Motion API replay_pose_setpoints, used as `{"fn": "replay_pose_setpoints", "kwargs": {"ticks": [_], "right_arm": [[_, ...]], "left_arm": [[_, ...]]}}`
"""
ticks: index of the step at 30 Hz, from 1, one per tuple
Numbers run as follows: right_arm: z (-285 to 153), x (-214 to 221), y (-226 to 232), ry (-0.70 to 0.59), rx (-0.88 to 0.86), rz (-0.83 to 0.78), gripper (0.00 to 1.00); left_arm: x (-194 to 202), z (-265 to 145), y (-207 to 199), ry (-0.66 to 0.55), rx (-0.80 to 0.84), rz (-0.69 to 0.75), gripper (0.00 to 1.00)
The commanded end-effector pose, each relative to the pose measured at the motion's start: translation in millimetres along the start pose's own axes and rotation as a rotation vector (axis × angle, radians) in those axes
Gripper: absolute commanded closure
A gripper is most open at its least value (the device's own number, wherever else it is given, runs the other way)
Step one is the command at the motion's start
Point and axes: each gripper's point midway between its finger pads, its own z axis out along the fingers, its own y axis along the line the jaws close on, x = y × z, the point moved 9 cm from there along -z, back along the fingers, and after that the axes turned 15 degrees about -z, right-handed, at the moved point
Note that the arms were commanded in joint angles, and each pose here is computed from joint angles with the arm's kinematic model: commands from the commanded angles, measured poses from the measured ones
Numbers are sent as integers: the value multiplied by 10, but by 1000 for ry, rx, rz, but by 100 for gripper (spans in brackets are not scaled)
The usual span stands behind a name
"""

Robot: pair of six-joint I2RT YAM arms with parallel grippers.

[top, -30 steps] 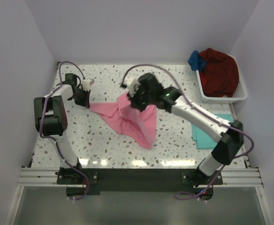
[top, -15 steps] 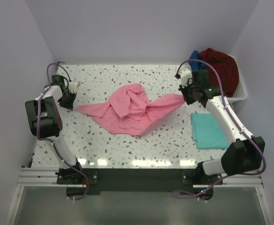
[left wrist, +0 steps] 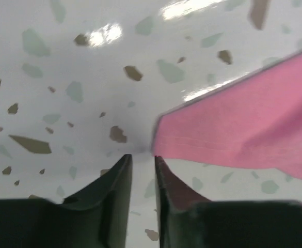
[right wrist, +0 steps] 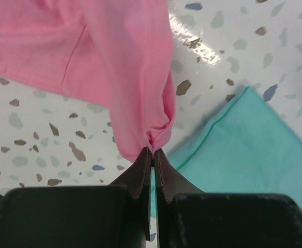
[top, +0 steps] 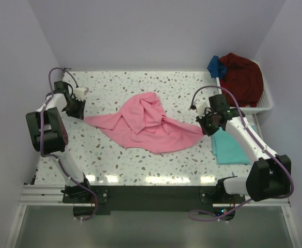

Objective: Fold and stack the t-shirts
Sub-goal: Flatten the tshirt out

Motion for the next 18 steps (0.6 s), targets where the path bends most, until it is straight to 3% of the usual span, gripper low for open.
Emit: {"fn": "replay_pose_setpoints", "kwargs": {"ticks": [1,2,5,12,18], "right_arm": [[-73,131,175,2,-93,-36,100],[-89,140,195,-2,-102,-46,100],[-122,126,241,-15,-154,-61,100],[-201,147,452,-35,-338,-173,100],[-93,-63,913,-13,-490,-408,100]], "left_arm": [[-109,-339,-470,-115,214,111,66],[-120,-345,-659,-127,231,165,57],[-20,-365,-1029,-135,232,242,48],[175,63,-1079,22,162,151,52],[73,195,-1042,26,131,135,53]]}}
